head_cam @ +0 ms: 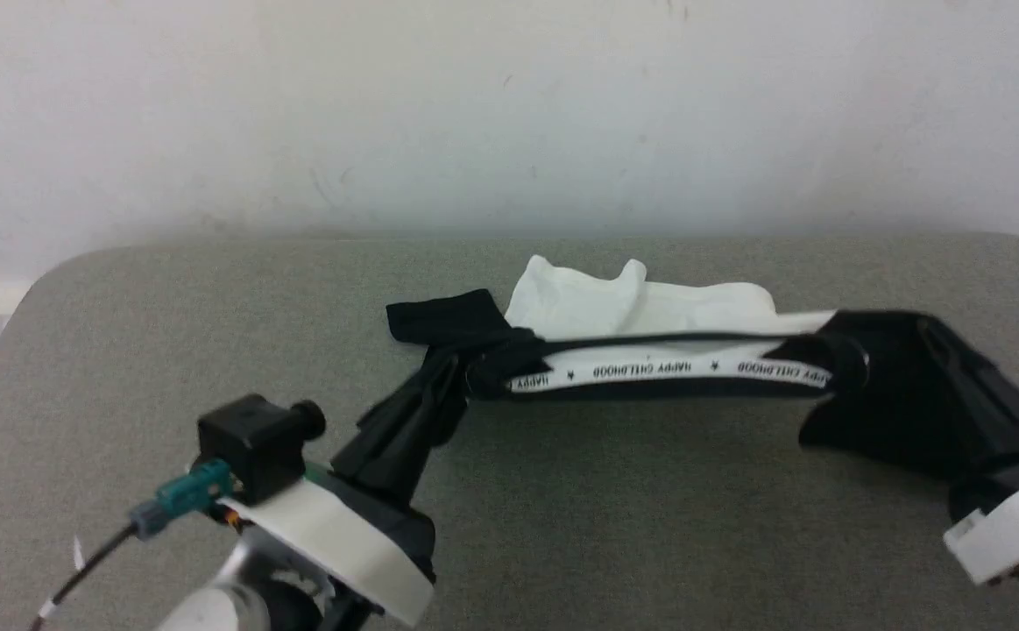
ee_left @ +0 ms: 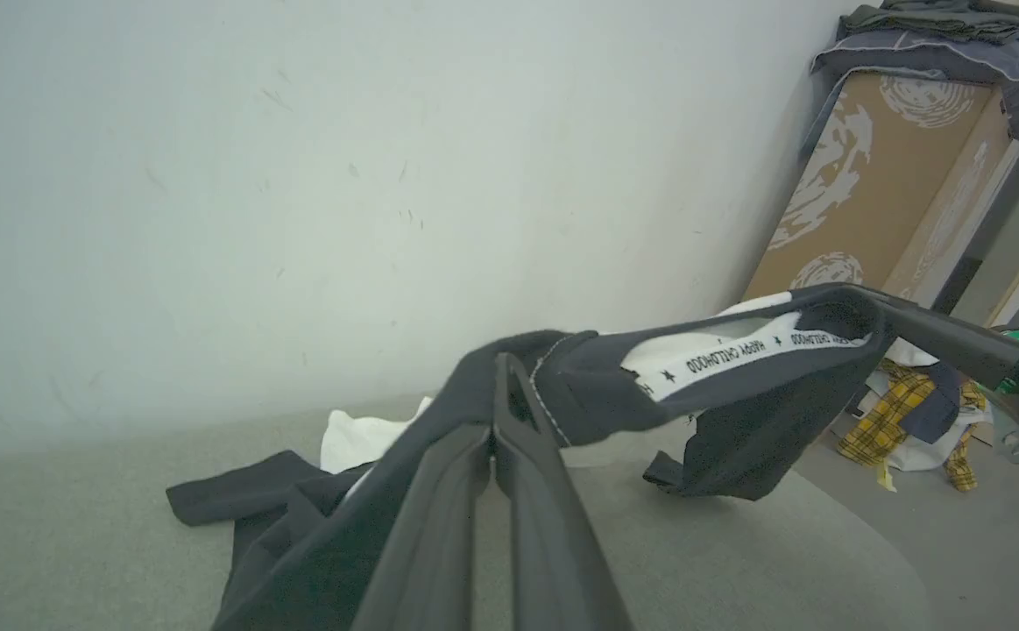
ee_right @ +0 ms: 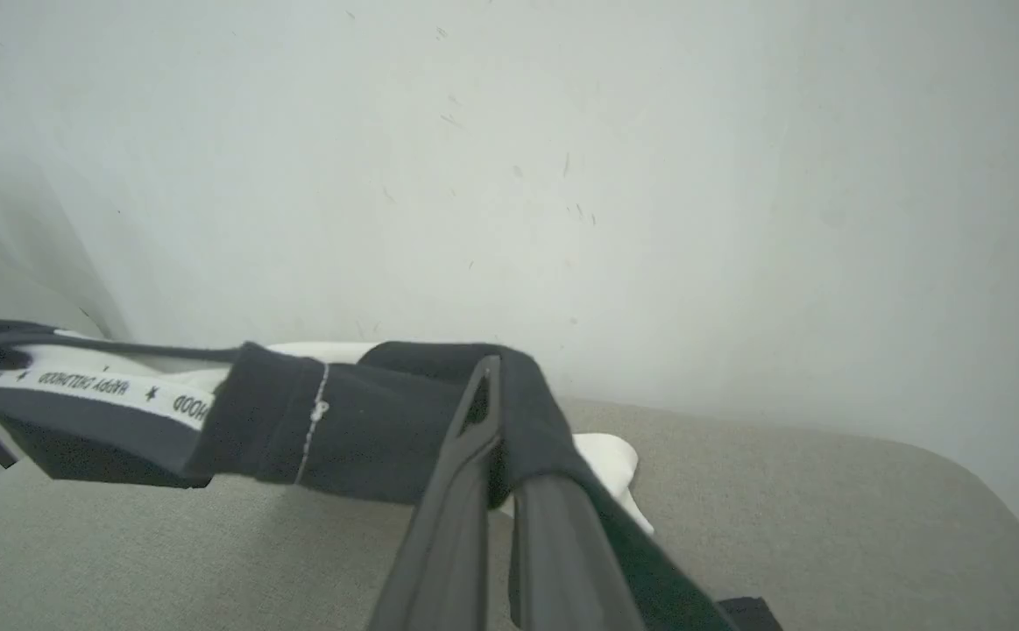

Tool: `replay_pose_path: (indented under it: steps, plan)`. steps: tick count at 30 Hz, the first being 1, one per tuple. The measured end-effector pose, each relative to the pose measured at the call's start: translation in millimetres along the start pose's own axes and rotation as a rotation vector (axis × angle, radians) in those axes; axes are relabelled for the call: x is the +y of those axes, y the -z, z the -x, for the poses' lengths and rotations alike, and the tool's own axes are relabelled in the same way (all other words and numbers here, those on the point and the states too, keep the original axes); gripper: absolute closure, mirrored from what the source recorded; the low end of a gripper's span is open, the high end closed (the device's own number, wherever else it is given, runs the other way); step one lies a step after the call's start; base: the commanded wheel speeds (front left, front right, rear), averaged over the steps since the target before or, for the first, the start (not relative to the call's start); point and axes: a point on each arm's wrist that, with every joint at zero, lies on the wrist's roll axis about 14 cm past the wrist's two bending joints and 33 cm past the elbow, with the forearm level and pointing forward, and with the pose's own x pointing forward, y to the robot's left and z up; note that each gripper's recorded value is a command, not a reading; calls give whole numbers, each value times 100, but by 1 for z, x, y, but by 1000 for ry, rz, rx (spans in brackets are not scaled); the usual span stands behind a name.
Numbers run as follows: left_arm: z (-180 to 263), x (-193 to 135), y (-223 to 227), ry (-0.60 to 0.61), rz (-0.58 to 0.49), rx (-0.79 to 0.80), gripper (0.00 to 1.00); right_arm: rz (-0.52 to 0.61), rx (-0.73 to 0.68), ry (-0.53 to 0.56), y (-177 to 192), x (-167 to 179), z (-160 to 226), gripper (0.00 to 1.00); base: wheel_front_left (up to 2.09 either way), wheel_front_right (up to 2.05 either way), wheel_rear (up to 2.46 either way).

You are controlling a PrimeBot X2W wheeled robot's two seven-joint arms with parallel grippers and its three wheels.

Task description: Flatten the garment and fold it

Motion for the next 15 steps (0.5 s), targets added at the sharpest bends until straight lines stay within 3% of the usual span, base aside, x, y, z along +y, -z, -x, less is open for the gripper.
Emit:
replay_pose_path:
  steps: [8,15]
  plan:
    - [-12,-30,-130,101,-203,-320,100,214,-263,-108,-122,22,1,100,0,0,0]
    - [-15,-42,-199,117,-348,-465,100,341,-382,-166,-189,39,4,100,0,0,0]
